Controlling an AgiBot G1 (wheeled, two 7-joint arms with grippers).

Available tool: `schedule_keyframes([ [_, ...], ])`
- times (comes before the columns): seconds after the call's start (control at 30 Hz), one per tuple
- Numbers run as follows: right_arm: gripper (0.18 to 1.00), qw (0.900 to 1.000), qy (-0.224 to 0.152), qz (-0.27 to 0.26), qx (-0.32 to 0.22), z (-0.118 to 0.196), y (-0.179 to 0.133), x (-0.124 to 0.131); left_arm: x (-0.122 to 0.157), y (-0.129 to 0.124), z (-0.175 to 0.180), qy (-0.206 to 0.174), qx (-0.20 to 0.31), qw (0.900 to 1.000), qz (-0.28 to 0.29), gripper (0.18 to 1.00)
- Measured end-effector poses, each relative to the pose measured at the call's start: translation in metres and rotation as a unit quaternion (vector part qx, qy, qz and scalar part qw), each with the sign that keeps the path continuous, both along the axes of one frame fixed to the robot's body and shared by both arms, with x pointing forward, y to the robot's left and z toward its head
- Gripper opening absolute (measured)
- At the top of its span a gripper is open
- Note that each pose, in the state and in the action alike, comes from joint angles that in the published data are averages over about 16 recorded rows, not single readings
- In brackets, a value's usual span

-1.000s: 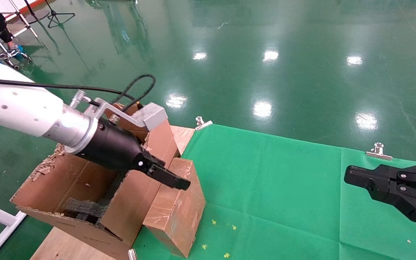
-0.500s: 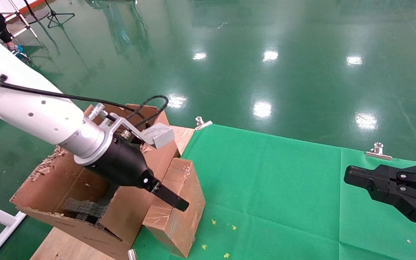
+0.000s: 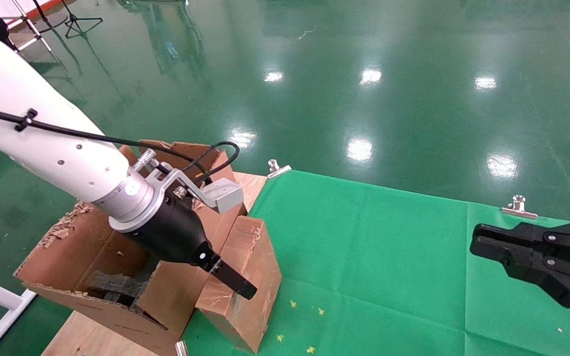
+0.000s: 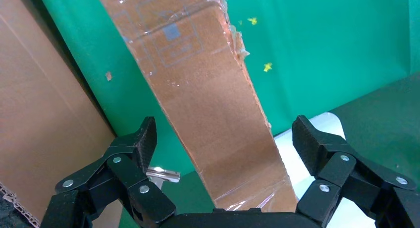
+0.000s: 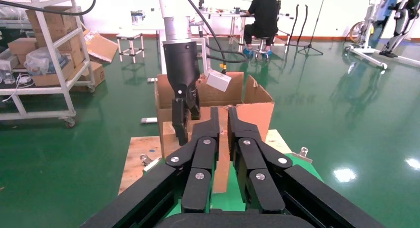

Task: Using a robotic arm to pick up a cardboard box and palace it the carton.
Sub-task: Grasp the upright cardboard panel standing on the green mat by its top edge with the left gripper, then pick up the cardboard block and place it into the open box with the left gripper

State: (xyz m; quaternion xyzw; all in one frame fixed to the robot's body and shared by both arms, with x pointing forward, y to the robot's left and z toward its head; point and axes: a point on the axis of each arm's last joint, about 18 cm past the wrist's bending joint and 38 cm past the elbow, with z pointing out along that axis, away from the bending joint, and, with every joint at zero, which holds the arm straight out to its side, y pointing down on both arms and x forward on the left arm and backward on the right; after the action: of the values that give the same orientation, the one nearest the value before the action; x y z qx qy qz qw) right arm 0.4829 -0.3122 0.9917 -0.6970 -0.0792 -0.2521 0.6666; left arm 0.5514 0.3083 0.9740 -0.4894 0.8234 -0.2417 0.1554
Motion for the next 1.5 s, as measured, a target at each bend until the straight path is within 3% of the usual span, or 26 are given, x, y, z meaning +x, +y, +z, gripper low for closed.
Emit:
schedule_keyframes([
  [0.17, 0.247, 1.000, 0.000, 0.000, 0.000, 0.000, 0.000, 0.000, 0.000, 0.000, 0.000, 0.000, 0.000, 1.0000, 0.000, 0.982],
  [0.47, 0.381, 1.000, 0.000, 0.000, 0.000, 0.000, 0.000, 0.000, 0.000, 0.001, 0.001, -0.001, -0.005, 1.0000, 0.001, 0.904],
  [0.67, 0.507, 1.000, 0.000, 0.000, 0.000, 0.000, 0.000, 0.000, 0.000, 0.001, 0.001, -0.001, -0.006, 1.0000, 0.001, 0.810],
  [1.1, 0.808, 1.000, 0.000, 0.000, 0.000, 0.000, 0.000, 0.000, 0.001, 0.000, 0.004, -0.007, -0.011, 0.9999, -0.003, 0.520],
  [1.3, 0.901, 1.000, 0.000, 0.000, 0.000, 0.000, 0.000, 0.000, 0.000, 0.002, 0.025, -0.037, -0.038, 0.9985, -0.012, 0.400],
  [1.5, 0.959, 1.000, 0.000, 0.000, 0.000, 0.000, 0.000, 0.000, -0.007, 0.016, 0.073, -0.106, -0.083, 0.9907, -0.018, 0.326],
])
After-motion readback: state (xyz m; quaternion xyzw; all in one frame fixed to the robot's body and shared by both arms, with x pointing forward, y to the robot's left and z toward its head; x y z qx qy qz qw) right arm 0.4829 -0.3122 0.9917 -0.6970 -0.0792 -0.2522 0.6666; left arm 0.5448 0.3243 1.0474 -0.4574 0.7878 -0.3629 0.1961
